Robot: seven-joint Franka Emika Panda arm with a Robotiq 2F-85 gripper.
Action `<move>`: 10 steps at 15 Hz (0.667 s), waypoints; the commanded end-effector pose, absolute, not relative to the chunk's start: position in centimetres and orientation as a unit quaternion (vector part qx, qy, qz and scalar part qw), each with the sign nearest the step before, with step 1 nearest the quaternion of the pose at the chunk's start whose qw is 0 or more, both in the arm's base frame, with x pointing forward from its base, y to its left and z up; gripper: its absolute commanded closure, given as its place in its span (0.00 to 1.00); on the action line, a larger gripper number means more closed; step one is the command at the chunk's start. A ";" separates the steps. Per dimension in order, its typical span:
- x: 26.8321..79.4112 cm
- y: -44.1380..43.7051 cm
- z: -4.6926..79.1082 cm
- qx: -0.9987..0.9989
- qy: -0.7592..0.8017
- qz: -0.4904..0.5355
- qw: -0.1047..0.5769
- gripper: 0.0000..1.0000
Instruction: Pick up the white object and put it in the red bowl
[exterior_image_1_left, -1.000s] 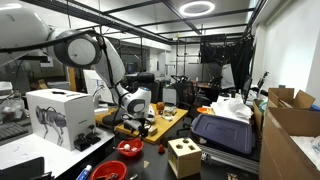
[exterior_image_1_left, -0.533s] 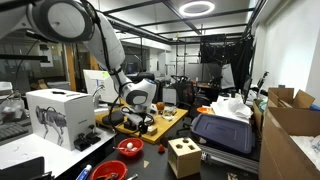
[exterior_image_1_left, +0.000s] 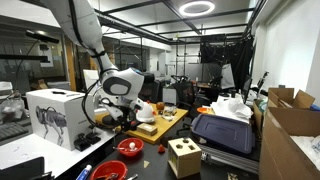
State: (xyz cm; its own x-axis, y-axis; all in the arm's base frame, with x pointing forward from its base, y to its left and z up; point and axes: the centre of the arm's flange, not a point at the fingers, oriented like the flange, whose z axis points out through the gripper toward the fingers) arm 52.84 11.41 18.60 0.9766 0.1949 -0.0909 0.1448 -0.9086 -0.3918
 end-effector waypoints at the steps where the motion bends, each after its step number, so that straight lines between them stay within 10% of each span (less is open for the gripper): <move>1: 45.2 9.7 23.0 -0.976 -0.076 0.073 0.190 0.00; 10: 35.6 8.8 29.0 -0.974 -0.080 0.064 0.201 0.00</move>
State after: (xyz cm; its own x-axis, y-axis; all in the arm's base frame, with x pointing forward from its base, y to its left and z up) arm 39.43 9.68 25.32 0.9767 0.1734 -0.1261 0.1116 -0.9134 -0.3914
